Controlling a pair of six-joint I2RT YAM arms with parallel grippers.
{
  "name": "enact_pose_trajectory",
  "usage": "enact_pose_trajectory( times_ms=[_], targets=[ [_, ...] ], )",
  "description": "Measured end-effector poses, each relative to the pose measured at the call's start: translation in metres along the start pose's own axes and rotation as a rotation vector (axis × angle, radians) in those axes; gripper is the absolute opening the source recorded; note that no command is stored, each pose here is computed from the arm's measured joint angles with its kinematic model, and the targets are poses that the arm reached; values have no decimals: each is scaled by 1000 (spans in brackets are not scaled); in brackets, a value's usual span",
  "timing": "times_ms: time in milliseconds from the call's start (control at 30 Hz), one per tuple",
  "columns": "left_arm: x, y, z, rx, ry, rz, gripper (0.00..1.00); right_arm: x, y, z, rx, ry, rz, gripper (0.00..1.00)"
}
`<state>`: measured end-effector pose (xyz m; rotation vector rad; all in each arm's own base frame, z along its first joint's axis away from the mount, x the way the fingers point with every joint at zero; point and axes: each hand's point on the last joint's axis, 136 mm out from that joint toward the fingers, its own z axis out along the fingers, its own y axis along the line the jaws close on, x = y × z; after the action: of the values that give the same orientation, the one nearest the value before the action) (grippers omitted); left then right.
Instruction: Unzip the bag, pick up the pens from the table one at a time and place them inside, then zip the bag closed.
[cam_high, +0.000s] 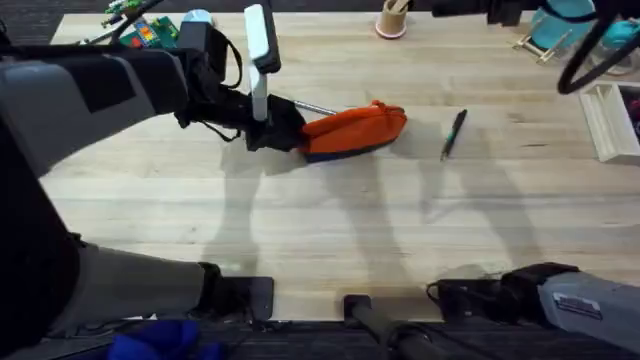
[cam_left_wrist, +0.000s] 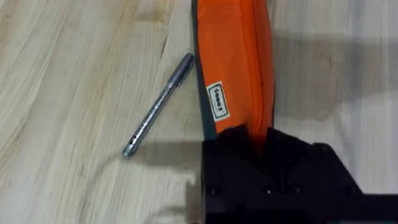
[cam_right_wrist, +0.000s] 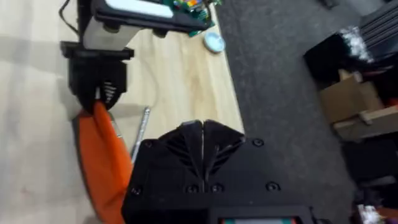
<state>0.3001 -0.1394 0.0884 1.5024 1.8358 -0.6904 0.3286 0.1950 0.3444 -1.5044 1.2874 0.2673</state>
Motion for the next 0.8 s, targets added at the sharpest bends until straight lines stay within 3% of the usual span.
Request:
enact_pose_trajectory(
  times_ms=[267, 300, 433, 533, 800],
  targets=[
    [0, 0, 0, 0, 0, 0, 41, 13, 17, 2, -67, 46, 78, 55],
    [0, 0, 0, 0, 0, 0, 41, 16, 19, 2, -70, 58, 86, 118],
    [0, 0, 0, 0, 0, 0, 41, 29, 27, 0, -88, 126, 128, 677],
    [0, 0, 0, 0, 0, 0, 41, 40, 36, -3, -111, 186, 164, 965],
    [0, 0, 0, 0, 1, 0, 42, 67, 47, 9, -168, 264, 228, 995]
  ],
)
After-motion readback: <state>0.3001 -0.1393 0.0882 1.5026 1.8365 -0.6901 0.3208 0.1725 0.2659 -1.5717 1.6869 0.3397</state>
